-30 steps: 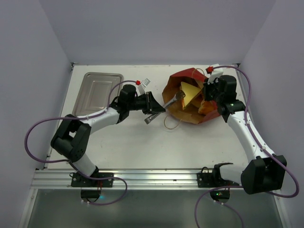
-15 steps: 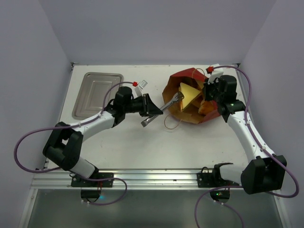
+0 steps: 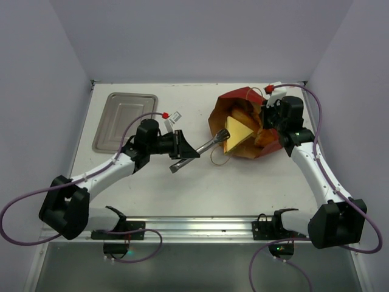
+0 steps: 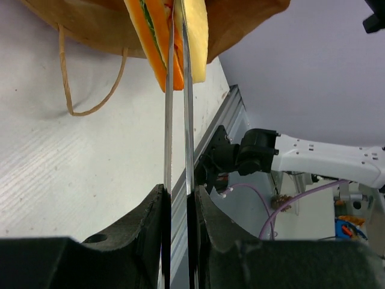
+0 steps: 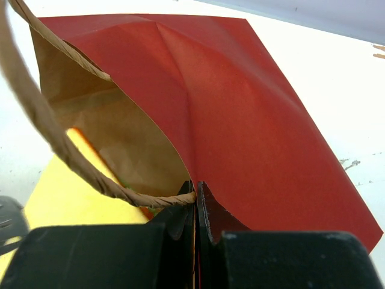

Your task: Take the fake bread out of the paper bag

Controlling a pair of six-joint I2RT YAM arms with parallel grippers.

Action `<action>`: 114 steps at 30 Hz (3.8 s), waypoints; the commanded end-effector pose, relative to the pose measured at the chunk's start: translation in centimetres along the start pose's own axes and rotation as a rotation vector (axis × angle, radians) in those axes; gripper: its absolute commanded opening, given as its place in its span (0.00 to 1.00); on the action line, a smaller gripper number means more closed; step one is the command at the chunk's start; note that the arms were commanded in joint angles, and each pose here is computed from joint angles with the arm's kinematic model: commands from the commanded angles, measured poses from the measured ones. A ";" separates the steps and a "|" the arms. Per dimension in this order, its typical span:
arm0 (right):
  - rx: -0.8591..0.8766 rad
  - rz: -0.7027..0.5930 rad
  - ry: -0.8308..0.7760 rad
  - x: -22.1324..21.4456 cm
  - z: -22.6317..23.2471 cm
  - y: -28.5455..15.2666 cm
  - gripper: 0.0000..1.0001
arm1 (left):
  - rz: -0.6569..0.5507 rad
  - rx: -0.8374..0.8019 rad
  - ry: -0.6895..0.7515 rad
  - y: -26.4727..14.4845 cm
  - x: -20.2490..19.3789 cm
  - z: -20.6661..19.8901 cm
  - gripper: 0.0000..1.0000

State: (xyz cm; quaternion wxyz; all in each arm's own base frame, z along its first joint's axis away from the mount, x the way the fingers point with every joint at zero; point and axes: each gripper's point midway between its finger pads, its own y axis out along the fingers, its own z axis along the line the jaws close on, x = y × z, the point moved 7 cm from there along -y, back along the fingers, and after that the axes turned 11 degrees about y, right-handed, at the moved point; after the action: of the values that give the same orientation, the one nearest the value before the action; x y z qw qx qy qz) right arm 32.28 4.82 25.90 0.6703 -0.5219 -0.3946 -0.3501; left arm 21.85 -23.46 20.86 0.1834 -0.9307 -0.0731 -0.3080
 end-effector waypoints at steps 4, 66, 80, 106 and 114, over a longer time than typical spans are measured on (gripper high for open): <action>-0.025 -0.052 0.018 1.6 -0.4 -1.1 0.00 | -0.037 -0.080 0.110 -3.4 0.3 -2.3 0.00; -0.007 -0.018 0.037 1.3 -0.5 -0.3 0.00 | -0.785 0.611 -0.086 -21.5 11.6 18.7 0.00; -0.008 -0.023 0.033 1.2 -0.6 -0.4 0.00 | -0.769 0.634 -0.197 -22.2 9.4 24.0 0.00; 0.006 -0.034 0.040 1.3 -0.4 -0.8 0.00 | -0.741 0.622 -0.263 -23.0 7.3 22.3 0.42; 0.009 -0.036 0.040 1.3 -0.3 -0.9 0.00 | -0.740 0.666 -0.278 -23.6 7.0 21.2 0.42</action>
State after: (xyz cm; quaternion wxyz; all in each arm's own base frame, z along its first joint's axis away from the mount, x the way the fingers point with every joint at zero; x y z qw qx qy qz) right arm 32.34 4.38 26.04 0.6761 -0.5167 -0.3874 -0.3546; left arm 33.73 6.44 15.54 0.3251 -0.7734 -0.5172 -0.1692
